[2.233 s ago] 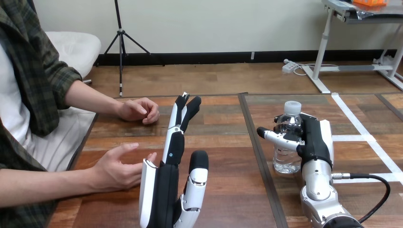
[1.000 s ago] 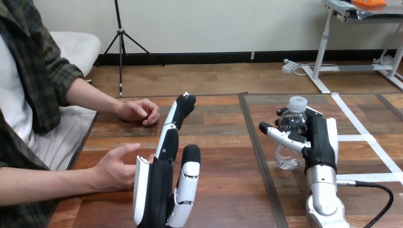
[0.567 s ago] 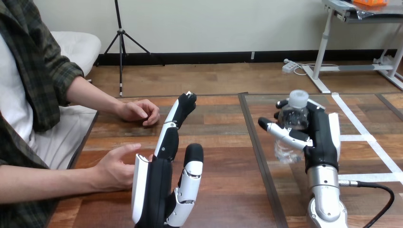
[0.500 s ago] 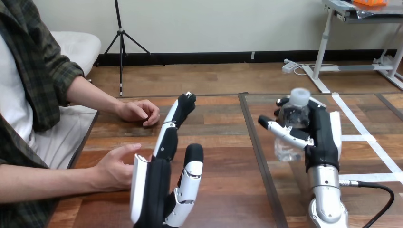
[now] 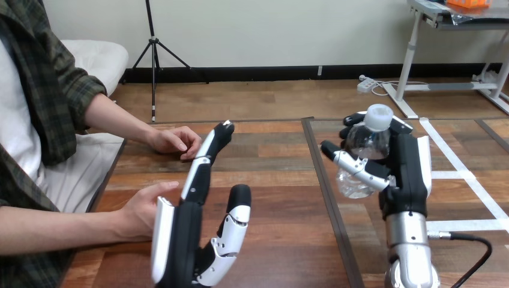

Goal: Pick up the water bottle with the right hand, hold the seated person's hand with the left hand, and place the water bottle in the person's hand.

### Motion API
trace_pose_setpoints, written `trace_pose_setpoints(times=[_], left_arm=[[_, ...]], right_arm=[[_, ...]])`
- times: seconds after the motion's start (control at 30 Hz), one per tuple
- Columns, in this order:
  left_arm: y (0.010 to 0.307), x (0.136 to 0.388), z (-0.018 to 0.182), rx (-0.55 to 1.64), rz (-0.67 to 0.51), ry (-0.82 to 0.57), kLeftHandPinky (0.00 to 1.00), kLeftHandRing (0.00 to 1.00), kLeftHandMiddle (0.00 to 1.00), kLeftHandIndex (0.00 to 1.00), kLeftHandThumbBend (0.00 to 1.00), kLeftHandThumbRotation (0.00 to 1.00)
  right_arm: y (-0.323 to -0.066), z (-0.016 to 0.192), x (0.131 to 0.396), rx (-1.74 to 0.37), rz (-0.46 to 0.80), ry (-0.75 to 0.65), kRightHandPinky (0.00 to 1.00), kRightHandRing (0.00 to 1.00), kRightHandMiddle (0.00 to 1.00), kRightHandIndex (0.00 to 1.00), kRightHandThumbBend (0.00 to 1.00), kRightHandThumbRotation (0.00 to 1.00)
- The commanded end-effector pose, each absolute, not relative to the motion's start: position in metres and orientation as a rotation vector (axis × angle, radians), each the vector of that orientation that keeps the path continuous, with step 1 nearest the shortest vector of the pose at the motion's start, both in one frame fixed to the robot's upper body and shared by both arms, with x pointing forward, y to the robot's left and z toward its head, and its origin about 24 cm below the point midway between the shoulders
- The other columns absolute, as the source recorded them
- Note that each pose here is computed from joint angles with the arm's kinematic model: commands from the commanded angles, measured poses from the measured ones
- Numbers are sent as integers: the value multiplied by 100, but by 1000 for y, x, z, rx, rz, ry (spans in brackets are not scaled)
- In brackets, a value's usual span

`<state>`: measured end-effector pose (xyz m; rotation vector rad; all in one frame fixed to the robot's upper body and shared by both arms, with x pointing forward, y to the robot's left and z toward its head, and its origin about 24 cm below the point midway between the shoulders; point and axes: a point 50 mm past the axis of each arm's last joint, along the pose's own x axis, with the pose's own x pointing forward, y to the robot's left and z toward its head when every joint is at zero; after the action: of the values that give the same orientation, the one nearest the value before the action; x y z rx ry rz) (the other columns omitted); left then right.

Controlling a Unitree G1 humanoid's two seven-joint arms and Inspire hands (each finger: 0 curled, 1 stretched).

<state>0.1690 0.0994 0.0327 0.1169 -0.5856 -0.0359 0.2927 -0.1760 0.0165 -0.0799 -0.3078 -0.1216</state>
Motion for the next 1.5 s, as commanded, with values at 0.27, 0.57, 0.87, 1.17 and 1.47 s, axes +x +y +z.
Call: trace_pose_setpoints(times=[0.27, 0.57, 0.87, 1.17, 1.47], left_arm=[[132, 171, 43, 274, -69, -613, 85, 88, 89, 88, 40, 28], [165, 176, 55, 441, -64, -578, 88, 91, 91, 88, 60, 10], [197, 178, 68, 725, -10, -507, 81, 89, 91, 86, 73, 6], [220, 181, 77, 1073, 88, -415, 75, 85, 88, 84, 84, 11], [233, 186, 80, 1309, 155, -327, 73, 82, 84, 80, 91, 7]], right_arm=[[-162, 48, 285, -13, -67, -495, 38, 41, 47, 48, 75, 0], [-158, 47, 277, -37, -40, -493, 36, 40, 46, 48, 74, 0], [-155, 45, 273, -34, -7, -474, 38, 41, 45, 47, 74, 0], [-152, 43, 271, -42, 16, -465, 40, 42, 46, 48, 72, 0], [-150, 41, 270, -50, 42, -457, 40, 43, 46, 48, 72, 0]])
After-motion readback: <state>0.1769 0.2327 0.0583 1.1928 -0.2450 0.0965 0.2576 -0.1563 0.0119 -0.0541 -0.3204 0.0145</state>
